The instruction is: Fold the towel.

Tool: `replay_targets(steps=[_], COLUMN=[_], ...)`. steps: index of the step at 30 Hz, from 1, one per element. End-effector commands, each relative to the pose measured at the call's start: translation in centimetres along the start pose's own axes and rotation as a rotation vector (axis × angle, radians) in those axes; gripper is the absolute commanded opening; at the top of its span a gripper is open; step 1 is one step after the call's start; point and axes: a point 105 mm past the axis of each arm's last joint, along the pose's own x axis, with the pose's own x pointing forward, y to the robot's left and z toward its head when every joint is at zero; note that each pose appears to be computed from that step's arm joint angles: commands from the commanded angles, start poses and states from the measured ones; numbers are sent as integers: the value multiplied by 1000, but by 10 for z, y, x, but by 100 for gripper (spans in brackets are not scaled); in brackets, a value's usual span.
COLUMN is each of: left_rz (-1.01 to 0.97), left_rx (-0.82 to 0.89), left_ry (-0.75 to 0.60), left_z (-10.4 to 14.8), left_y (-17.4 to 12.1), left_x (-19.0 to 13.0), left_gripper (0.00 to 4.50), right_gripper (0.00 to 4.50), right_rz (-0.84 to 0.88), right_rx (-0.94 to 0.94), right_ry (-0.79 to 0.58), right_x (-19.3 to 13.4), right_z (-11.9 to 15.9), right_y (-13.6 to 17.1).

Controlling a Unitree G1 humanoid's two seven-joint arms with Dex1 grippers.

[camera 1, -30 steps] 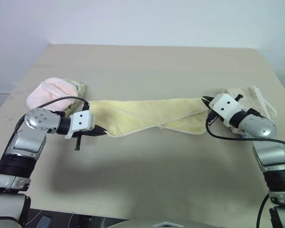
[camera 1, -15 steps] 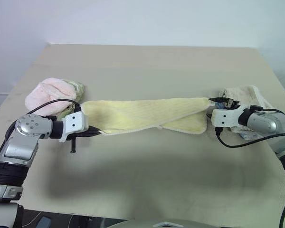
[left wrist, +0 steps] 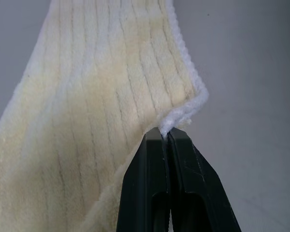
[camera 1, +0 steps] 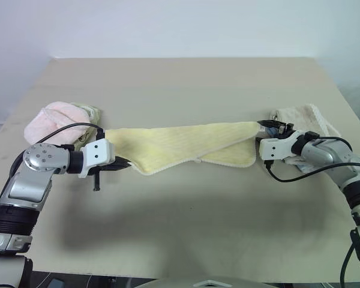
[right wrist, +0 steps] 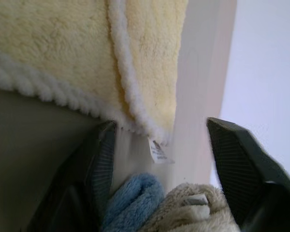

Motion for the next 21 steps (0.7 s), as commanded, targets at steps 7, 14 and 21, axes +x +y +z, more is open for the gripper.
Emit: replay_targets(steps=[7, 14, 21], left_rz=[37, 46, 224], left_rx=[11, 9, -1], left_ry=[-11, -13, -83], left_z=[5, 4, 14], left_y=[2, 2, 31], left_x=[-6, -5, -20], left_gripper=[0, 0, 0], right_gripper=[5, 5, 5], right_rz=[-46, -50, -92], right_rx=[-27, -31, -51], right_ry=[-50, -54, -49], right_x=[3, 4, -1], right_z=[9, 9, 8], right_y=[-12, -13, -23])
